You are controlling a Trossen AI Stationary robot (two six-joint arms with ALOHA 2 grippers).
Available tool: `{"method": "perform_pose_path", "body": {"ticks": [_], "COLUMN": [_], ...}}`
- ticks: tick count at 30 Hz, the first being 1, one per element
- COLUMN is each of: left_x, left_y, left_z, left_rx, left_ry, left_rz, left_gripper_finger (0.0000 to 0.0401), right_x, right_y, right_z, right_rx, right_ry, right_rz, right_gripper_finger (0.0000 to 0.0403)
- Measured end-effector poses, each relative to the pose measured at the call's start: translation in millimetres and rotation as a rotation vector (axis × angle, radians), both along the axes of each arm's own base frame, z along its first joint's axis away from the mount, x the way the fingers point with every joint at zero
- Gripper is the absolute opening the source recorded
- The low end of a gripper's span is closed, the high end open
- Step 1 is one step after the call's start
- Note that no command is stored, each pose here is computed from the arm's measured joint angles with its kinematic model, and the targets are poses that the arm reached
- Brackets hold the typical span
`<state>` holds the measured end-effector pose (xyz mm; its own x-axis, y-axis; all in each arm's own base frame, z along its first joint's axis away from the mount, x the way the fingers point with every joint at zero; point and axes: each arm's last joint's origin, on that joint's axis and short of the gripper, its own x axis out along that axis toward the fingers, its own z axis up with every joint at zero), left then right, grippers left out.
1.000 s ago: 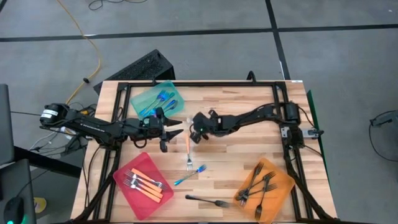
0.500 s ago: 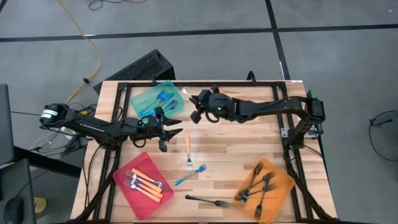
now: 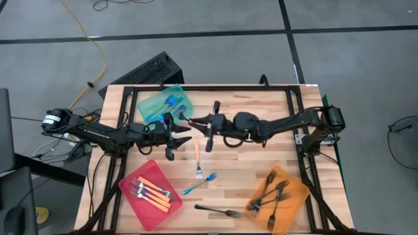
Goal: Sort silverware by color (type)
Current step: Put the orange fork into the red bin
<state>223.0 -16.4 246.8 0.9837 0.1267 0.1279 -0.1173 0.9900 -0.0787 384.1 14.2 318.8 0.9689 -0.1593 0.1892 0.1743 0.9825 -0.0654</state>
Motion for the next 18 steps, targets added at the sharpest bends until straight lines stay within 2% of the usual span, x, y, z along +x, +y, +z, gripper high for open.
{"method": "perform_pose_path", "body": {"ticks": [3,11,18], "left_x": [-0.3,-0.8,-1.7], "left_y": [-0.7,-1.0,-0.7], "left_z": [2.6,5.7,10.8], "left_rx": [0.001,0.007,0.005], "left_ry": [-0.027,-0.060,-0.117], "left_rz": [-0.025,-0.036,-0.029], "left_gripper_finger": [0.0154,0.0154,0.0154], "right_x": [-4.9,-11.1,-4.8], "right_y": [0.3,2.3,6.1], "right_z": [-4.8,-15.2,-24.1], "right_rx": [0.015,0.016,0.011], "right_ry": [-0.065,-0.120,-0.147], "right_rz": [0.015,0.108,0.157], "right_gripper_finger": [0.0062,0.0062,0.0062]}}
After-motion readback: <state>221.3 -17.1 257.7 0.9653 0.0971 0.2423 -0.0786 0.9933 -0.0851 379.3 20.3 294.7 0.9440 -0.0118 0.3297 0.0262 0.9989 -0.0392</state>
